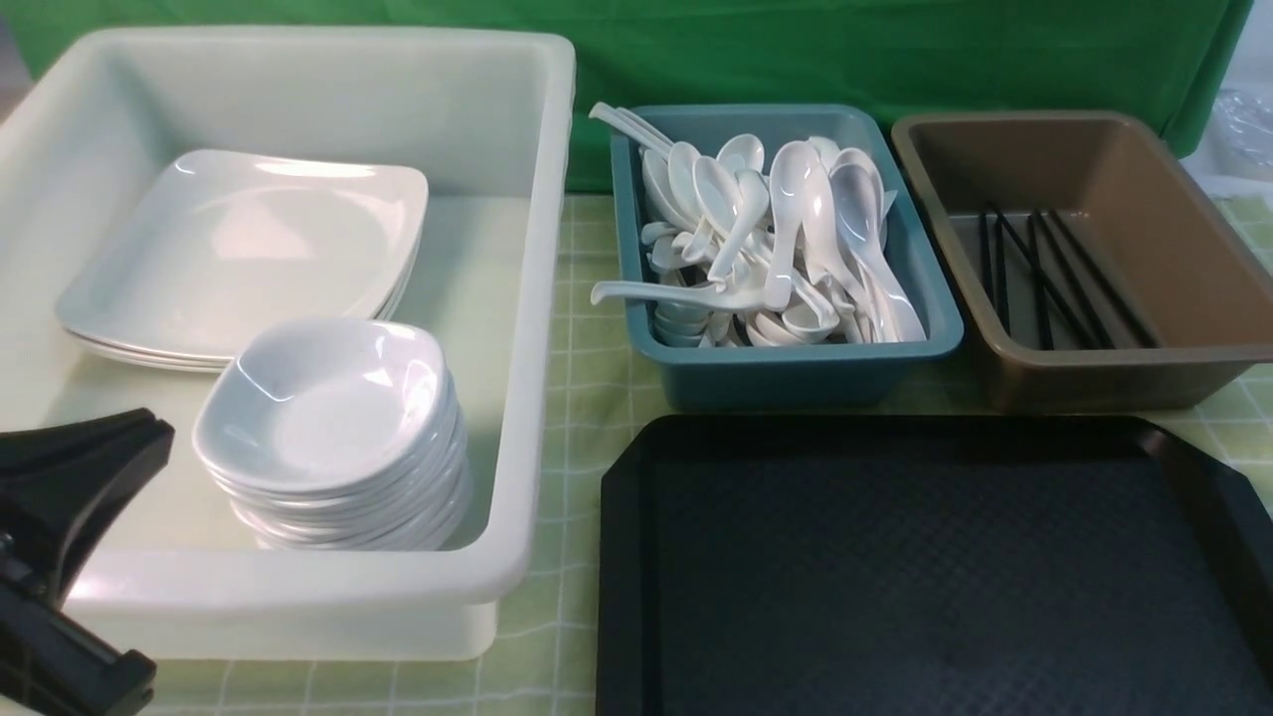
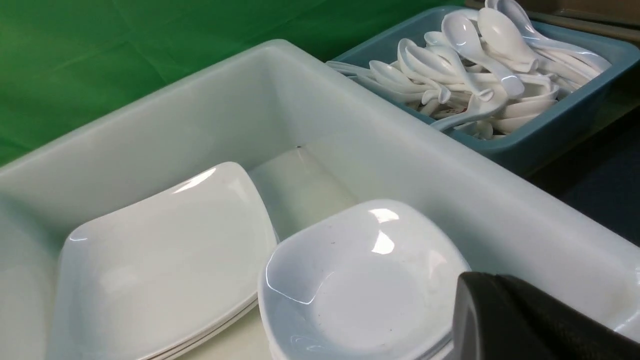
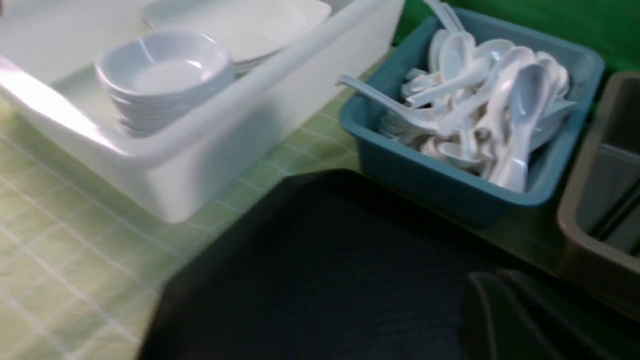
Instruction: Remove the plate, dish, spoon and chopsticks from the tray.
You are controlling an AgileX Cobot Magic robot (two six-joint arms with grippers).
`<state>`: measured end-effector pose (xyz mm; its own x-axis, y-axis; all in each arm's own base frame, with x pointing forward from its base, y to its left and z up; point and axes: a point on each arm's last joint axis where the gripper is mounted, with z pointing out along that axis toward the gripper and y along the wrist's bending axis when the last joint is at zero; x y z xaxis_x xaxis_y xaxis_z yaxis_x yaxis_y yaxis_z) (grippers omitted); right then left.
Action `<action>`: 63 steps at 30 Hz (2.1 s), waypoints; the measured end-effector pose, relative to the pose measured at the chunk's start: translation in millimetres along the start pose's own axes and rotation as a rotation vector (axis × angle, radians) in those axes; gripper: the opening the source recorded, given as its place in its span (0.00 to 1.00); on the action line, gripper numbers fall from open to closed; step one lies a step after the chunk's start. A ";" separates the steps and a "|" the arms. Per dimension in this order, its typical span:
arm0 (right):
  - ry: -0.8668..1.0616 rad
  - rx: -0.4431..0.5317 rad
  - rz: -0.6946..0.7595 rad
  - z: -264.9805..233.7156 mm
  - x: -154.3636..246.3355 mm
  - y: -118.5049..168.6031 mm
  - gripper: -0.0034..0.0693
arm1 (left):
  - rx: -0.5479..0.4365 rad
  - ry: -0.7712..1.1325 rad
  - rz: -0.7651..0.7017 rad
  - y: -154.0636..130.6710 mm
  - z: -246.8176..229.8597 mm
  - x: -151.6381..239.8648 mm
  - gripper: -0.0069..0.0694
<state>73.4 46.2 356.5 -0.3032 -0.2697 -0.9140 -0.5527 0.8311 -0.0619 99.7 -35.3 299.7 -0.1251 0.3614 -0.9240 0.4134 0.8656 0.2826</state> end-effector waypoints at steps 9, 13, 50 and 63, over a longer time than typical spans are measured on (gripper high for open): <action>-0.139 0.354 0.082 18.5 109.9 -14.8 0.07 | -0.001 0.001 0.015 0.0 -0.1 0.4 0.10; -0.133 0.433 0.116 25.8 148.3 -13.7 0.07 | -0.001 0.001 0.014 0.0 -0.1 0.3 0.10; -0.090 0.446 0.211 36.1 181.4 -11.1 0.12 | 0.001 0.005 0.039 -0.4 1.1 1.2 0.10; -0.091 0.446 0.212 36.1 181.4 -11.1 0.17 | -0.322 -0.296 -0.288 16.4 -23.0 13.2 0.10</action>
<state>52.5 5.7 177.0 -0.2934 -0.0452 -0.9549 -0.0945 0.9954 -0.0181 84.0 -8.3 298.0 0.0862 0.0196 -0.9961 0.0962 0.9950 0.0279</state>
